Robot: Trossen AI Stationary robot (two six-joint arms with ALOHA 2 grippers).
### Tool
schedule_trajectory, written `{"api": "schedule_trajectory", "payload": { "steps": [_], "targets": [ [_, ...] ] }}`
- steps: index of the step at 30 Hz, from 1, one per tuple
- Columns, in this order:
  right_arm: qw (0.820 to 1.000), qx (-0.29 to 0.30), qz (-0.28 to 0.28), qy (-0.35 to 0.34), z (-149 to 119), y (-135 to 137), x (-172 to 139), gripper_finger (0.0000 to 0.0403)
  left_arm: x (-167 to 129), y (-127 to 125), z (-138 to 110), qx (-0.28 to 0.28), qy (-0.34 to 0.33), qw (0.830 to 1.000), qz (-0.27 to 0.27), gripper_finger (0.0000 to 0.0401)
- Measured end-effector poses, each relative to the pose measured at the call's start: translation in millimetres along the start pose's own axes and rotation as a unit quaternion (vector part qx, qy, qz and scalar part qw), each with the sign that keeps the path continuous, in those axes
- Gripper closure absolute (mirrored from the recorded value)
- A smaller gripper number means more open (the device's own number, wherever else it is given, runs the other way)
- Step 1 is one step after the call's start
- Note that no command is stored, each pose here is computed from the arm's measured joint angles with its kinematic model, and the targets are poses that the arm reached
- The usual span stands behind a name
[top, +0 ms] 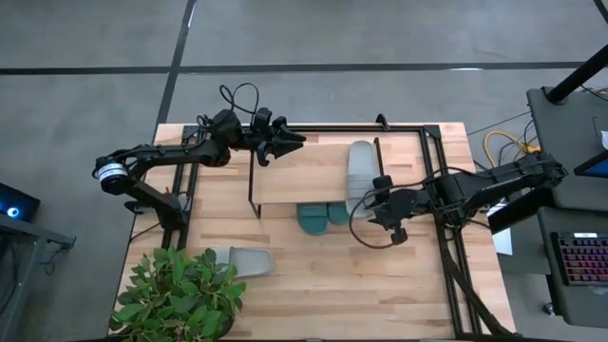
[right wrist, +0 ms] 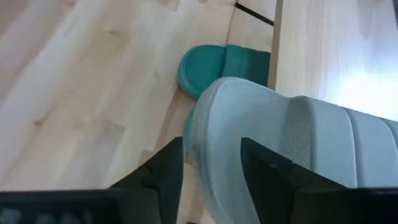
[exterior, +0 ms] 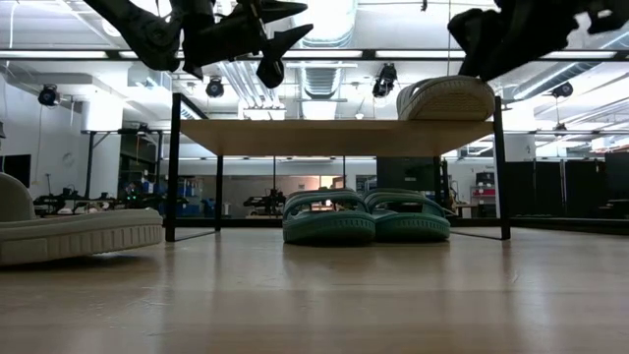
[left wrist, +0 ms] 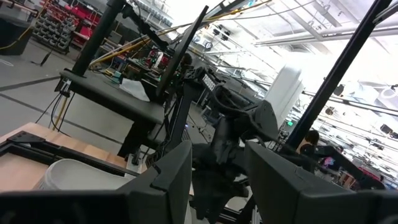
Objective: Pick and place slides into the shelf
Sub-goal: Put the right gray slides on the shelf
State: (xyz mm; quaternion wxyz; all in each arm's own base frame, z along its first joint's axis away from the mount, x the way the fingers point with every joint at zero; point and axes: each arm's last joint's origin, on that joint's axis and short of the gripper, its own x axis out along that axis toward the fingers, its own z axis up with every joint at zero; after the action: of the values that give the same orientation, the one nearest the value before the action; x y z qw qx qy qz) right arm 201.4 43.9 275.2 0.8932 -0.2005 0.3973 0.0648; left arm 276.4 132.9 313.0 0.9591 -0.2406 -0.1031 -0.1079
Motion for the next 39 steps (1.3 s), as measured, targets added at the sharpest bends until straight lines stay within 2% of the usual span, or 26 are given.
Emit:
{"api": "schedule_trajectory", "payload": {
  "steps": [6,10,16,21,27,34,39],
  "targets": [
    [0.999,0.037,0.021,-0.012,12.4,-5.4,-17.4,0.0227,0.0,0.0,0.0,0.0,0.0,1.0,0.0,0.0268],
    [0.998,0.046,0.013,-0.038,22.5,-10.0,-27.4,0.0227,0.0,0.0,0.0,0.0,0.0,1.0,0.0,0.0268],
    [0.996,0.018,-0.091,0.001,25.2,-6.8,-20.5,0.0245,0.0,0.1,-0.1,0.0,0.0,1.0,0.0,0.0268],
    [0.99,-0.013,-0.133,0.045,30.4,11.8,-2.6,0.0252,0.0,-0.1,-0.3,0.0,0.003,1.0,-0.003,0.0268],
    [0.965,-0.048,-0.234,0.107,38.1,25.9,2.7,0.025,0.0,-0.2,-0.3,0.0,0.004,1.0,-0.005,0.0268],
    [0.956,-0.044,-0.243,0.159,42.9,31.3,16.0,0.025,0.1,-0.5,-0.9,-0.001,0.01,1.0,-0.011,0.0268],
    [0.935,-0.082,-0.295,0.181,43.2,34.1,29.5,0.0258,0.0,-0.3,-1.1,-0.001,0.012,1.0,-0.012,0.0268]
  ]
}}
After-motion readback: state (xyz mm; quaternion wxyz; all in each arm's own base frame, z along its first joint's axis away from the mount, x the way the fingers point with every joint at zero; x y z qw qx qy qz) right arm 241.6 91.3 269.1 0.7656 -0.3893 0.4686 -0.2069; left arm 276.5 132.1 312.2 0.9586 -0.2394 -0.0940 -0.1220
